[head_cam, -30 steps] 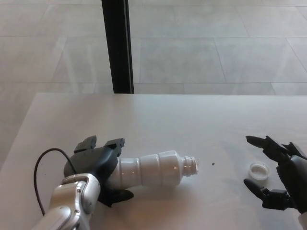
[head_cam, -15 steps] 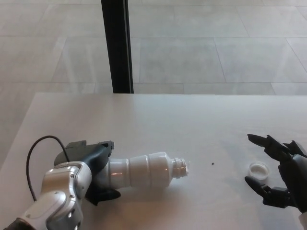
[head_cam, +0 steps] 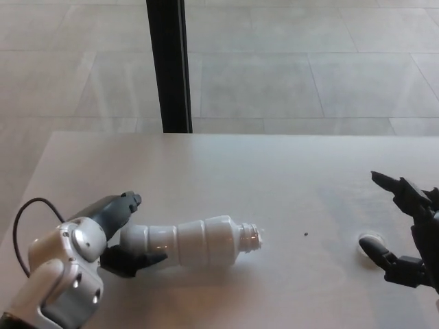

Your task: The robot uses its left hand to to lift the bottle kept on the middle of the desk and tilts it towards its right hand. It then uses its right hand to rotate its cap to open it and places the bottle and cap back on the desk

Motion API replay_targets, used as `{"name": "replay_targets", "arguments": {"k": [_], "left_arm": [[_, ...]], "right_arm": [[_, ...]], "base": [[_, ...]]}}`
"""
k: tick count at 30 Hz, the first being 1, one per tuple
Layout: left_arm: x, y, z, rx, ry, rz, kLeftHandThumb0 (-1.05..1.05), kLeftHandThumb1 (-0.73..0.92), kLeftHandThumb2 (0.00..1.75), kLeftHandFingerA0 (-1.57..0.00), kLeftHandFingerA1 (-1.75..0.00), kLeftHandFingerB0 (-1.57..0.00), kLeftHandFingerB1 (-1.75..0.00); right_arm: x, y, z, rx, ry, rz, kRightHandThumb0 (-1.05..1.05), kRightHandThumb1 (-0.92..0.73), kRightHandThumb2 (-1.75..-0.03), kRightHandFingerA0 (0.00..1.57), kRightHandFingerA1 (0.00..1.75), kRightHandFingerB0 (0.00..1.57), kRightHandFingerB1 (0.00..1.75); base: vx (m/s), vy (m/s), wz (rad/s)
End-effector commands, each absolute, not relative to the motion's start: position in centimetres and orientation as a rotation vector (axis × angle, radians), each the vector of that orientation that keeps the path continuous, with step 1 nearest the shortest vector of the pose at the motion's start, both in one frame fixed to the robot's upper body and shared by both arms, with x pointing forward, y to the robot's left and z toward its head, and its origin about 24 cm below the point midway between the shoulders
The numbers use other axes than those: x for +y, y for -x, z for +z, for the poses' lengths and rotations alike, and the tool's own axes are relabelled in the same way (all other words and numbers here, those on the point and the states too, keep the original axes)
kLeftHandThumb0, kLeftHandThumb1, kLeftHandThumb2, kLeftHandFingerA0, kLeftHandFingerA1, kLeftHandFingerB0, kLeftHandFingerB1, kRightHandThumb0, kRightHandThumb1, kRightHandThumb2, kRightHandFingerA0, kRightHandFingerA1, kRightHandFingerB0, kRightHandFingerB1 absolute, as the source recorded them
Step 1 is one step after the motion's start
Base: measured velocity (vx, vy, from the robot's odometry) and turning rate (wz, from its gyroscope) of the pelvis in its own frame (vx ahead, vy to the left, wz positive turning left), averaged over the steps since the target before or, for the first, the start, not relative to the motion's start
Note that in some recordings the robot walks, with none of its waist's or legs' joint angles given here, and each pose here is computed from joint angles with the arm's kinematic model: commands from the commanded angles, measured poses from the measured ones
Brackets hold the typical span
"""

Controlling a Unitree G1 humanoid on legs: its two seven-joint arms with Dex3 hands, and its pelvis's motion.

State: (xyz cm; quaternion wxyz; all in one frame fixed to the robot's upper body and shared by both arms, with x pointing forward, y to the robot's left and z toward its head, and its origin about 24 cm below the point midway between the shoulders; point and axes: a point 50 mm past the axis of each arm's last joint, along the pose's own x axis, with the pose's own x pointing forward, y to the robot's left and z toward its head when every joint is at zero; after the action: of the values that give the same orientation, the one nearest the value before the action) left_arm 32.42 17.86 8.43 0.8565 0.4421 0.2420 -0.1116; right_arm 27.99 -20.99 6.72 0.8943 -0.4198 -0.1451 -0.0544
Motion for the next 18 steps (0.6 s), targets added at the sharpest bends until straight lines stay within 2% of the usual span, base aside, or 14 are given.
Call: {"name": "replay_targets", "arguments": {"k": [1,3,4,5,6,7,8,9,11,12,15,16,17,18], "left_arm": [[22.3,-31.2,8.4,0.528,-0.238,-0.057,-0.8,0.55,0.72,0.0,0.0,0.0,0.0],[23.0,-31.1,9.0,0.507,-0.083,-0.04,-0.95,0.59,0.77,0.0,0.0,0.0,0.0],[23.7,-31.0,9.6,0.455,0.042,-0.012,-1.0,0.59,1.05,0.0,-0.27,0.0,-0.04],[24.3,-31.0,10.0,0.413,0.135,-0.015,-1.04,0.68,1.1,0.0,-0.26,0.0,-0.02],[24.5,-31.0,10.1,0.404,0.167,0.001,-0.96,0.75,0.85,0.0,0.0,0.0,0.0],[25.1,-30.9,10.5,0.361,0.234,0.031,-0.92,0.92,0.79,0.0,0.0,0.0,0.0],[25.7,-30.8,10.8,0.332,0.258,0.04,-1.03,0.78,1.04,0.0,-0.14,0.0,0.0],[25.9,-30.8,10.8,0.324,0.266,0.044,-1.03,0.78,1.04,0.0,-0.14,0.0,0.0],[27.8,-30.3,11.4,0.291,0.372,0.124,-0.99,0.92,0.78,0.0,0.0,0.0,0.0],[28.6,-30.0,11.5,0.264,0.394,0.154,-0.98,0.91,0.95,0.0,0.0,0.0,0.0],[31.3,-28.7,11.1,0.239,0.464,0.241,-0.98,0.92,0.87,0.0,0.0,0.0,0.0],[33.2,-27.4,10.6,0.202,0.489,0.312,-0.96,0.92,0.8,0.0,0.0,0.0,0.0],[35.1,-26.2,10.1,0.168,0.548,0.41,-0.93,0.73,0.91,0.0,0.0,0.0,0.0],[35.5,-25.9,9.9,0.161,0.57,0.441,-0.93,0.73,0.91,0.0,0.0,0.0,0.0]], "right_arm": [[-22.7,-27.8,9.5,-0.45,0.867,-0.237,-0.48,-0.57,-0.57,0.0,0.69,0.19,0.32],[-23.1,-27.6,9.7,-0.448,0.865,-0.239,-0.48,-0.56,-0.57,0.0,0.64,0.18,0.32],[-23.3,-27.6,9.8,-0.446,0.863,-0.237,-0.53,-0.52,-0.66,0.0,0.62,0.16,0.37],[-23.4,-27.5,9.9,-0.444,0.86,-0.242,-0.46,-0.54,-0.58,0.0,0.65,0.19,0.32],[-23.5,-27.5,9.9,-0.444,0.862,-0.247,-0.47,-0.54,-0.57,0.0,0.64,0.2,0.32],[-23.8,-27.4,10.0,-0.446,0.865,-0.256,-0.47,-0.54,-0.57,0.0,0.63,0.2,0.32],[-24.0,-27.3,10.0,-0.444,0.859,-0.261,-0.48,-0.54,-0.58,0.0,0.67,0.21,0.33],[-24.0,-27.2,10.0,-0.442,0.855,-0.262,-0.48,-0.54,-0.58,0.0,0.67,0.21,0.33],[-25.1,-26.8,10.2,-0.442,0.848,-0.285,-0.51,-0.53,-0.59,0.0,0.74,0.2,0.35],[-25.7,-26.5,10.5,-0.439,0.847,-0.296,-0.53,-0.54,-0.6,0.0,0.75,0.21,0.35],[-27.9,-25.7,11.1,-0.424,0.84,-0.335,-0.54,-0.57,-0.57,0.0,0.69,0.23,0.33],[-29.9,-25.0,11.8,-0.415,0.812,-0.39,-0.52,-0.56,-0.57,0.0,0.8,0.24,0.34],[-31.8,-24.4,12.6,-0.401,0.808,-0.437,-0.56,-0.57,-0.61,0.0,0.84,0.17,0.36],[-32.3,-24.2,12.7,-0.394,0.809,-0.447,-0.56,-0.57,-0.61,0.0,0.84,0.17,0.36]], "base": [[0.0,0.0,0.0],[0.0,0.0,0.0],[0.0,0.0,0.0],[0.0,0.0,0.0],[0.0,0.0,0.0],[0.0,0.0,0.0],[0.0,0.0,0.0],[0.0,0.0,0.0],[0.0,0.0,0.0],[0.0,0.0,0.0],[0.0,0.0,0.0],[0.0,0.0,0.0],[0.0,0.0,0.0],[0.0,0.0,0.0]]}}
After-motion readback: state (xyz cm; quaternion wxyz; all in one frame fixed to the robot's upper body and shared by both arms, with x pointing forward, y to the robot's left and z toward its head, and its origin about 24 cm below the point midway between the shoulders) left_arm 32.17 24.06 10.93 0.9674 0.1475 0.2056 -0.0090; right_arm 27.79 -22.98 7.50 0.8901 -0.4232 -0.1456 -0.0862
